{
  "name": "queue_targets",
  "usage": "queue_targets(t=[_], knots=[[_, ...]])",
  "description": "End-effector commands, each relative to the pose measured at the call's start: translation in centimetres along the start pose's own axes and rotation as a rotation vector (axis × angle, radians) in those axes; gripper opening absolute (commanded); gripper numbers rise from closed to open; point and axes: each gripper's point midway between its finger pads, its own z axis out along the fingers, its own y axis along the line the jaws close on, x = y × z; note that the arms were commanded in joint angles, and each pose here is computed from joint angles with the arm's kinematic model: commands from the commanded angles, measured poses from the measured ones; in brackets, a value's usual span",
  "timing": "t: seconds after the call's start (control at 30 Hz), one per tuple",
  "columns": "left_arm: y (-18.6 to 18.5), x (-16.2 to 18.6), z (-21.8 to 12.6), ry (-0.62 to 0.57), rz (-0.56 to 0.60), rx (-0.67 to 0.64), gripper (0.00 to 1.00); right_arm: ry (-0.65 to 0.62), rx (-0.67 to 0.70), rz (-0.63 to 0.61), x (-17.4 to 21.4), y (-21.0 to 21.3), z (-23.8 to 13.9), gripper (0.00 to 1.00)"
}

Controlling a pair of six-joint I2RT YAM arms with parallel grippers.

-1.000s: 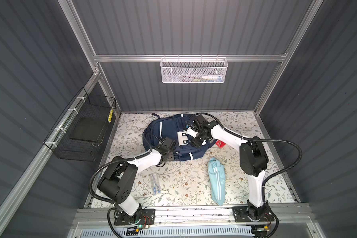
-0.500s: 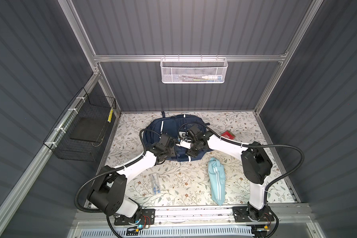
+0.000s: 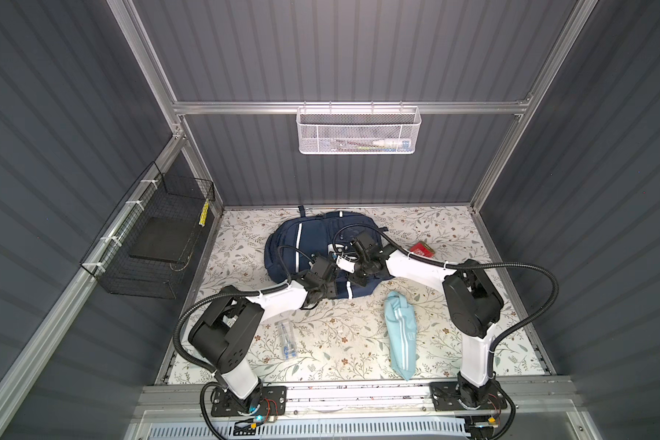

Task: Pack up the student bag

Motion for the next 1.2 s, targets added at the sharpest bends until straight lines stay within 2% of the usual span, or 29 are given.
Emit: queue_targets(t=[0.0, 0.03, 0.13, 0.17, 0.27, 0.5, 0.53, 0.57, 0.77, 0.87, 0.93, 0.97, 1.1, 1.17], knots=[[0.9, -0.9, 0.3, -0.022, 0.028, -0.076, 0.32, 0.055, -0.090, 0.050, 2.0, 2.4, 0.8, 0.20], [0.8, -1.0, 0.0, -0.024, 0.026, -0.070, 0.27, 0.062, -0.090, 0.053, 2.1, 2.4, 0.8, 0.20], [0.2, -2.1, -1.7, -0.056, 0.012, -0.036, 0.26, 0.083, -0.087, 0.059, 2.5, 2.3, 0.9, 0.19], [0.0, -2.5, -2.2, -0.067, 0.012, -0.026, 0.28, 0.085, -0.089, 0.059, 2.6, 2.3, 1.0, 0.18], [0.2, -3.4, -2.8, -0.093, 0.018, -0.030, 0.50, 0.090, -0.104, 0.074, 2.6, 2.5, 1.1, 0.17], [0.2, -3.6, -1.5, -0.086, 0.038, -0.040, 0.47, 0.104, -0.123, 0.102, 2.8, 2.9, 0.9, 0.15], [0.1, -3.7, -1.5, -0.089, 0.041, -0.038, 0.42, 0.104, -0.126, 0.105, 2.8, 3.0, 0.9, 0.14], [0.0, -3.9, -1.5, -0.090, 0.046, -0.039, 0.34, 0.102, -0.127, 0.107, 2.8, 3.0, 0.8, 0.14], [-0.7, -5.0, -2.3, -0.108, 0.058, -0.028, 0.32, 0.116, -0.139, 0.131, 3.3, 3.5, 1.1, 0.13], [-0.4, -5.3, -2.6, -0.116, 0.057, -0.037, 0.26, 0.130, -0.140, 0.136, 3.9, 3.6, 1.3, 0.11], [-0.2, -5.4, -2.4, -0.111, 0.048, -0.030, 0.15, 0.134, -0.147, 0.138, 4.1, 3.9, 1.3, 0.10], [0.0, -5.4, -2.5, -0.107, 0.041, -0.030, 0.12, 0.136, -0.146, 0.140, 4.1, 3.9, 1.3, 0.10], [0.1, -6.1, -2.9, -0.125, 0.027, -0.012, 0.09, 0.151, -0.137, 0.139, 4.6, 3.9, 1.4, 0.08], [1.2, -6.3, -3.0, -0.117, 0.039, -0.060, 0.08, 0.158, -0.131, 0.137, 4.8, 3.7, 1.3, 0.08]])
